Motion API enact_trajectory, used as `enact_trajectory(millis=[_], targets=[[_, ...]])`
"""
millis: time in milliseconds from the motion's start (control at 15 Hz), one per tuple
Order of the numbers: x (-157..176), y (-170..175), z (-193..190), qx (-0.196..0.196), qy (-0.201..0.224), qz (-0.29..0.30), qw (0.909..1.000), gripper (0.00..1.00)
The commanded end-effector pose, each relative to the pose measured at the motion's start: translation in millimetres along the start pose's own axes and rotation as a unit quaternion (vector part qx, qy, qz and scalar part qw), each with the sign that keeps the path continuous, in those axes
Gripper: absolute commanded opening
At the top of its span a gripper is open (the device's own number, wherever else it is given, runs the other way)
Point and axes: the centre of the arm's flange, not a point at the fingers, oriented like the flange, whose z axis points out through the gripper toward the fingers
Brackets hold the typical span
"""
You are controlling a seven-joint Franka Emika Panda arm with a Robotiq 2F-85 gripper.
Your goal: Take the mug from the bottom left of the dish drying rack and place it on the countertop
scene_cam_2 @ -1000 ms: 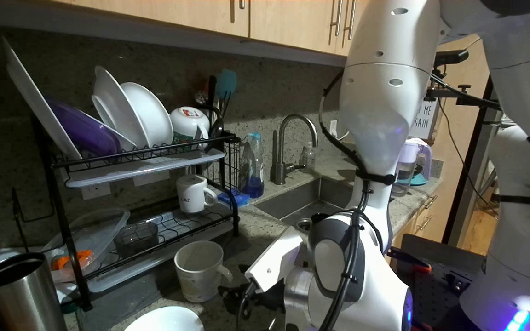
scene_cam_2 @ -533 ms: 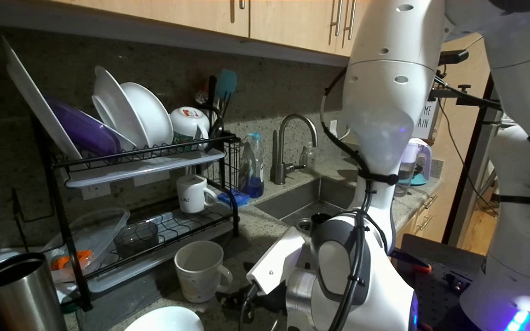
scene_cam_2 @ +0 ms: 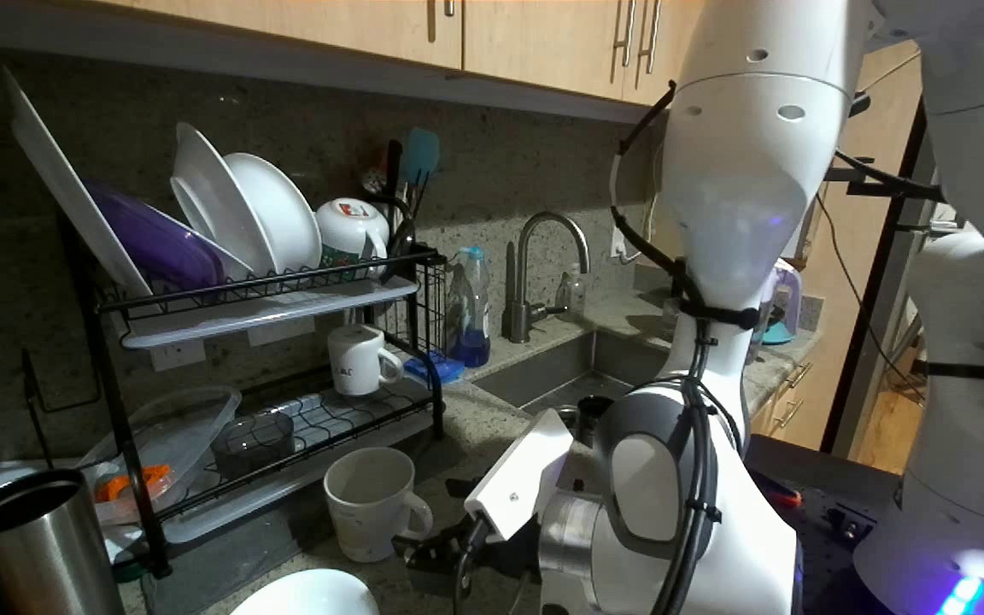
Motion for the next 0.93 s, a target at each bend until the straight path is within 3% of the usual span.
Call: enact_trajectory(millis=[0,867], targets=[[-25.0,-4.3,-19.4,-0.006,-0.011,0.002,0.9999,1.00],[-79.5,11.9,-32.8,-0.062,-0.078,-0.012,0.9949,1.00]])
